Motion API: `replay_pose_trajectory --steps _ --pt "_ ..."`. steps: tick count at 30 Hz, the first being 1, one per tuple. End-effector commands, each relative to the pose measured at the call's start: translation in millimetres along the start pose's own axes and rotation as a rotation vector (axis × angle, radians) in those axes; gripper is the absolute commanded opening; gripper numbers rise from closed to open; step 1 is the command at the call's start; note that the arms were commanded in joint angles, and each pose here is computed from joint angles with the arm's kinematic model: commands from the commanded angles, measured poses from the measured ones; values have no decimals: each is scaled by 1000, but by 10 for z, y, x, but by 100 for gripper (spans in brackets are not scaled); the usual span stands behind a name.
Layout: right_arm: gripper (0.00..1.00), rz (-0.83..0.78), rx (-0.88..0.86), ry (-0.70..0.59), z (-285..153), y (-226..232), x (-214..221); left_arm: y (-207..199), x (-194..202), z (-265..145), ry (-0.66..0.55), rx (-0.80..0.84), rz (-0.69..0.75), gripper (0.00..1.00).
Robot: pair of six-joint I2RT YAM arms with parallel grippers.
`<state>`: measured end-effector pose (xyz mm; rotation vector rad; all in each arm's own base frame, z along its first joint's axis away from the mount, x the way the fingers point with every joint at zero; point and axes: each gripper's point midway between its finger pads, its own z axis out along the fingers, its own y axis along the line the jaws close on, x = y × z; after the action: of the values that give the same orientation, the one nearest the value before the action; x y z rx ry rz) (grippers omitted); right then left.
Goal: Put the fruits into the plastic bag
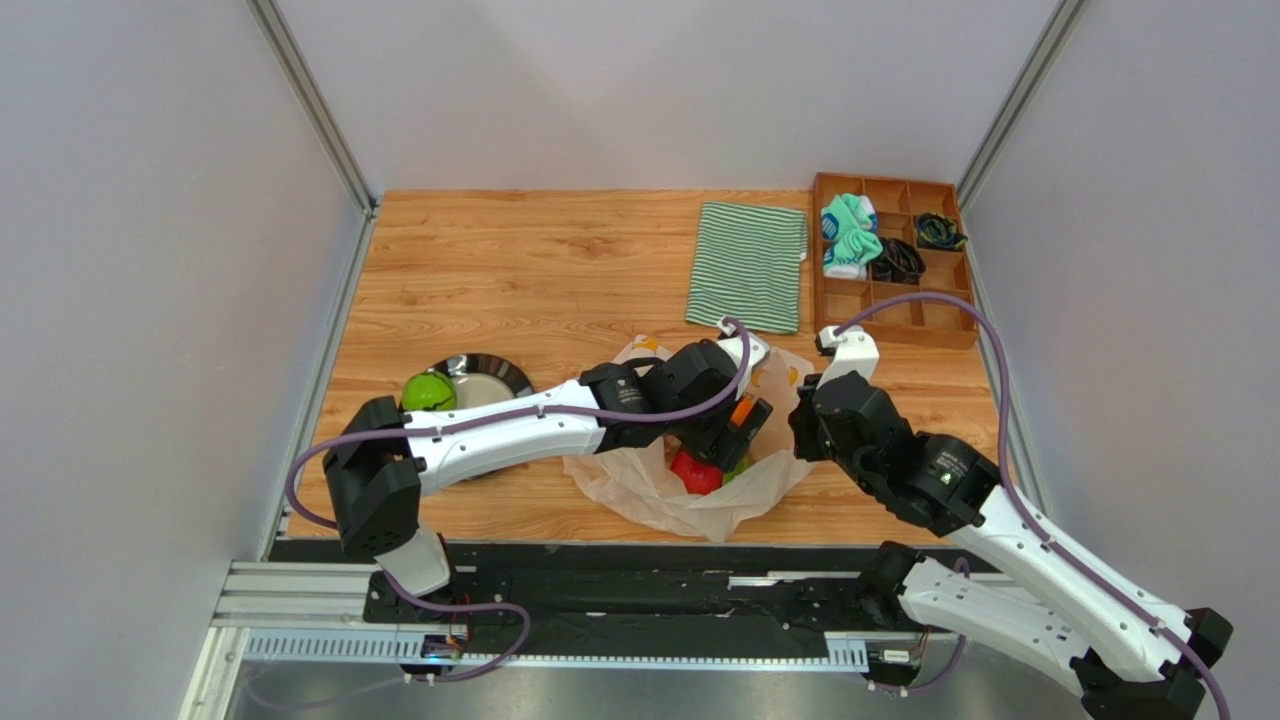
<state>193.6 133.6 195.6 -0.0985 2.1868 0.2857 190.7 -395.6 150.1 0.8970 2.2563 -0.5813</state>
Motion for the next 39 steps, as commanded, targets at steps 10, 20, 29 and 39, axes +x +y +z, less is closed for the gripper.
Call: replay_pose_trajectory --steps 10,20,29,39 --pt "1 21 -24 -42 -19 70 -132 -129 -325 -320 -122 66 -10 99" --pt "2 20 -25 -43 -25 71 -140 -288 -612 -790 -272 197 82 99" --pt "2 21 -22 -42 -26 59 -125 134 -884 -1646 -550 276 47 99" --pt "1 18 -25 -48 -42 63 -151 1569 -453 -2436 -614 -213 -132 99"
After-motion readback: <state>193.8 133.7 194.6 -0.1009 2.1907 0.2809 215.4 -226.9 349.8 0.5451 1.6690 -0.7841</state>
